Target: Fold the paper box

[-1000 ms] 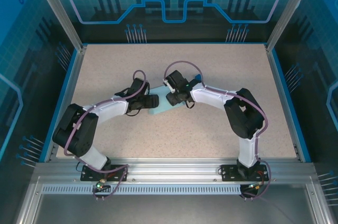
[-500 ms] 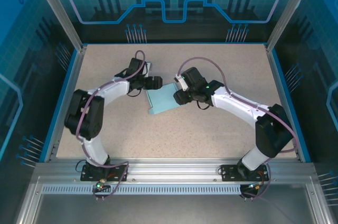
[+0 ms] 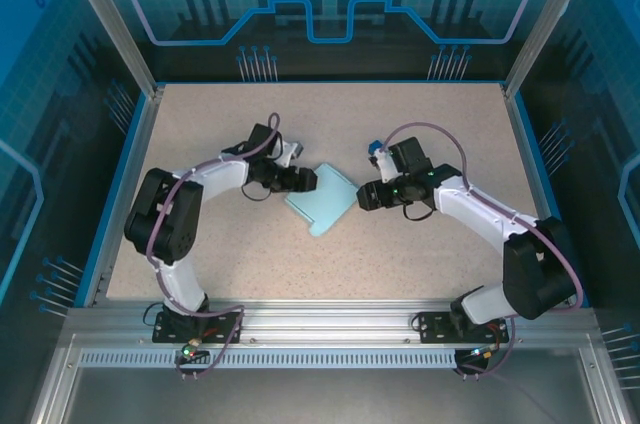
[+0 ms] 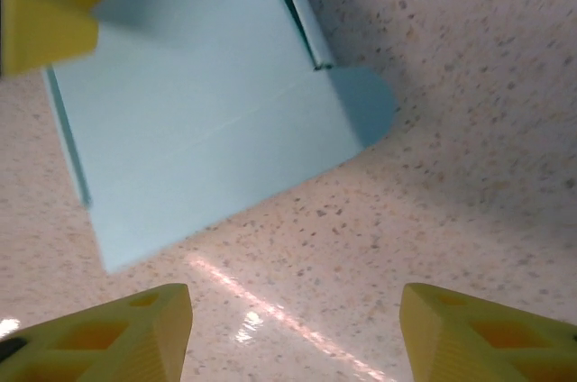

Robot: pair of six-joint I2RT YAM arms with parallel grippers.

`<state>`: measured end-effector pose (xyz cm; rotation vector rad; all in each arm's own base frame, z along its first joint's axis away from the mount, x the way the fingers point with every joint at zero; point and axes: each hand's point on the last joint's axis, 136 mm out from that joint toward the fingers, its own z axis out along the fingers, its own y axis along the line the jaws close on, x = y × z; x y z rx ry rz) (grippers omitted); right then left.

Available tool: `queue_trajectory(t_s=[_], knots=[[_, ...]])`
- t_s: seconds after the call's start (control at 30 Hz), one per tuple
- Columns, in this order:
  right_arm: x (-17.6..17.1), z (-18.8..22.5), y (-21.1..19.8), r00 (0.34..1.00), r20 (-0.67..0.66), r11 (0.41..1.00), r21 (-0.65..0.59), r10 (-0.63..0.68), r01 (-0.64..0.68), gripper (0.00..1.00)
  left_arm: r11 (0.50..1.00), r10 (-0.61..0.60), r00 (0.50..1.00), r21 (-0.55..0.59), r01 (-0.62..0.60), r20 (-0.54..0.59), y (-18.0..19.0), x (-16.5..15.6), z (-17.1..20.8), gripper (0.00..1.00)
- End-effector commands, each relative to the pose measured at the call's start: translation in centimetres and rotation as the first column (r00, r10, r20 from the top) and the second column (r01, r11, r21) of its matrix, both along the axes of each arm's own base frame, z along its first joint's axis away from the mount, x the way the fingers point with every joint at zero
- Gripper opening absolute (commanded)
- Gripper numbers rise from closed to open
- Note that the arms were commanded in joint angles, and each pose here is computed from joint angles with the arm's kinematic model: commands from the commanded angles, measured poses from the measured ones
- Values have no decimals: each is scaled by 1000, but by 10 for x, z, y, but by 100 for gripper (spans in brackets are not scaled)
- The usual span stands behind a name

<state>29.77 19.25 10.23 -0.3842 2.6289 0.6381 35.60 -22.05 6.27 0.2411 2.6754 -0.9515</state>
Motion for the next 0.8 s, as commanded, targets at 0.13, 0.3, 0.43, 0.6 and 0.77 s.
queue_trajectory(t_s=[0.13, 0.3, 0.43, 0.6, 0.77], knots=[[-10, -20, 20, 987, -153, 959, 268, -50, 90, 64, 999, -1, 1000, -36, 2, 9, -12, -17, 13, 75], [-7, -32, 33, 982, -180, 931, 344, -58, 118, 64, 1000, 26, 1000, 8, -26, -12, -6, -16, 4, 71], [0, -39, 32, 981, -180, 933, 336, -70, 129, 61, 999, 39, 999, -8, -40, -33, -7, -18, -1, 68], [7, -44, 32, 979, -192, 923, 362, -64, 131, 53, 998, 47, 997, -36, -49, -59, -12, -23, -6, 64], [8, -52, 36, 975, -216, 909, 395, -50, 135, 36, 998, 43, 995, -33, -46, -94, -18, -26, -15, 53]])
